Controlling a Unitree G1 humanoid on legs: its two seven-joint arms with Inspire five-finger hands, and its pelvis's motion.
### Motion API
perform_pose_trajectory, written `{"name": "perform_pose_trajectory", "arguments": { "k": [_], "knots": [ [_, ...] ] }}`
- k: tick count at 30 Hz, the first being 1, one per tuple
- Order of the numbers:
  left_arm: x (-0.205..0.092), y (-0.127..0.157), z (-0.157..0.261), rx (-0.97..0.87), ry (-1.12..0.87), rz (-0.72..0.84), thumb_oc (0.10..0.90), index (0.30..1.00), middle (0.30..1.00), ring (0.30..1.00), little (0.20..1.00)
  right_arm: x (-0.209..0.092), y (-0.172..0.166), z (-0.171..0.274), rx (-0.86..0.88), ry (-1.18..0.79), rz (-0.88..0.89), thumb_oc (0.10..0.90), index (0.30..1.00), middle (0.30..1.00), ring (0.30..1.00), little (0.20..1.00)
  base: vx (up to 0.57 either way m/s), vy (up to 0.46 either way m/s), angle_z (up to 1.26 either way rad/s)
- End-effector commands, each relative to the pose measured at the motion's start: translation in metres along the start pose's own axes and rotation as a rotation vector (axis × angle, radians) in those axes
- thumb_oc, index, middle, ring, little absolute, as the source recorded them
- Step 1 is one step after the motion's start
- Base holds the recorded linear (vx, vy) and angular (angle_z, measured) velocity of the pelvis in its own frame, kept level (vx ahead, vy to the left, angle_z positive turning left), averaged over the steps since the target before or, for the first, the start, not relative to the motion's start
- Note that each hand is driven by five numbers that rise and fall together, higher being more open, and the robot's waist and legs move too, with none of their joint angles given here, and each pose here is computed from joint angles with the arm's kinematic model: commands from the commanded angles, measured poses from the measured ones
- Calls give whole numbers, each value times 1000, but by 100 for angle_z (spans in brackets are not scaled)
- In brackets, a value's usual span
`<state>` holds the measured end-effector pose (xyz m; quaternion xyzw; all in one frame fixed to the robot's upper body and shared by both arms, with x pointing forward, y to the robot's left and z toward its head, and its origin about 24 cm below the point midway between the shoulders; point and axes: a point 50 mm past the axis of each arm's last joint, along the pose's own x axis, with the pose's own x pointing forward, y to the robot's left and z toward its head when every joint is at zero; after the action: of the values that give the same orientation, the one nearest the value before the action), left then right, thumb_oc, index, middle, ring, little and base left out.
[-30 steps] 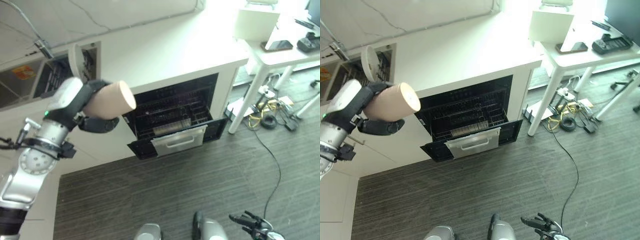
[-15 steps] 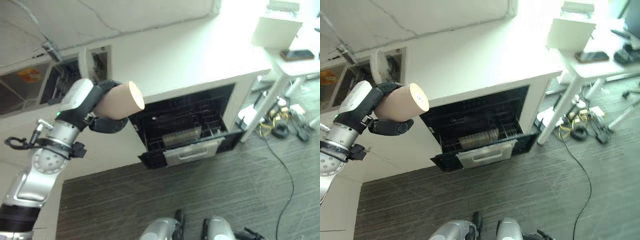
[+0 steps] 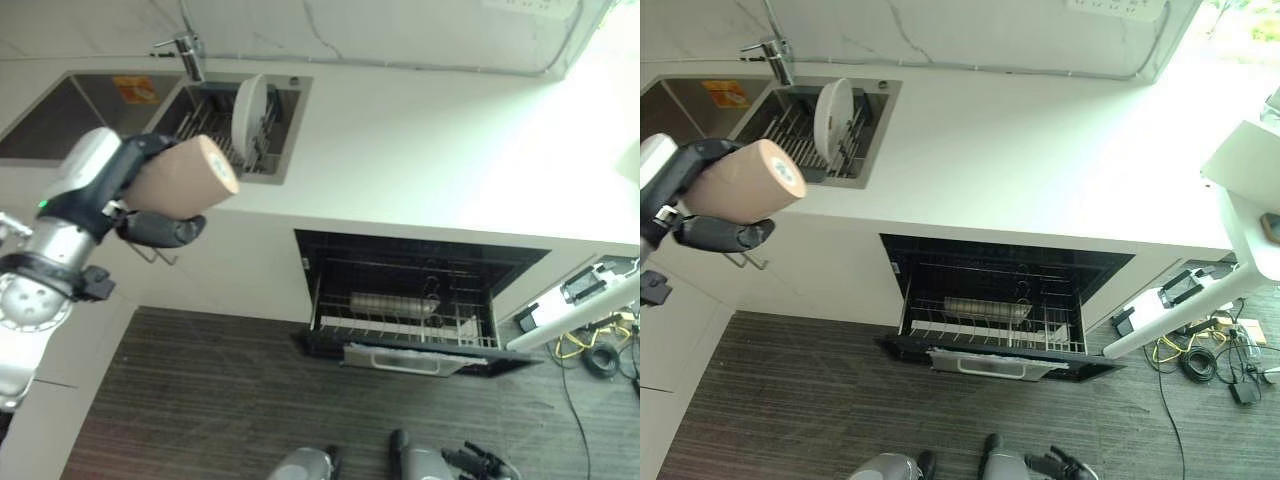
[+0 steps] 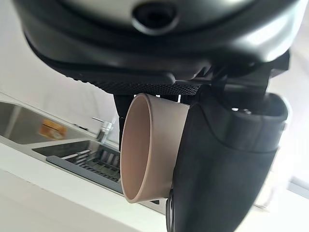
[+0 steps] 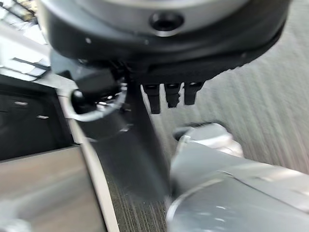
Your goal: Place the dishes in the dishwasher.
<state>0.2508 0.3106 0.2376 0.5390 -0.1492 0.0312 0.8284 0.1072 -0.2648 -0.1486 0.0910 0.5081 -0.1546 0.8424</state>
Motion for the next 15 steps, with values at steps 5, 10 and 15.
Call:
{"name": "perform_pose_trajectory", "arguments": {
  "k": [5,10,15],
  "knots": [
    [10,66,64,-29,-356,258,400,300,300,300,300,-10,-43,25,82,-133,-92,800,900,900,900,900,-16,-249,99],
    [4,44,47,-67,-335,227,400,300,300,300,300,-9,-42,17,22,-57,-108,800,900,900,900,900,62,58,65],
    [0,28,45,-87,-334,229,400,300,300,300,300,-9,-43,22,45,-83,-114,800,900,900,900,900,-20,149,-132]
  ]
}}
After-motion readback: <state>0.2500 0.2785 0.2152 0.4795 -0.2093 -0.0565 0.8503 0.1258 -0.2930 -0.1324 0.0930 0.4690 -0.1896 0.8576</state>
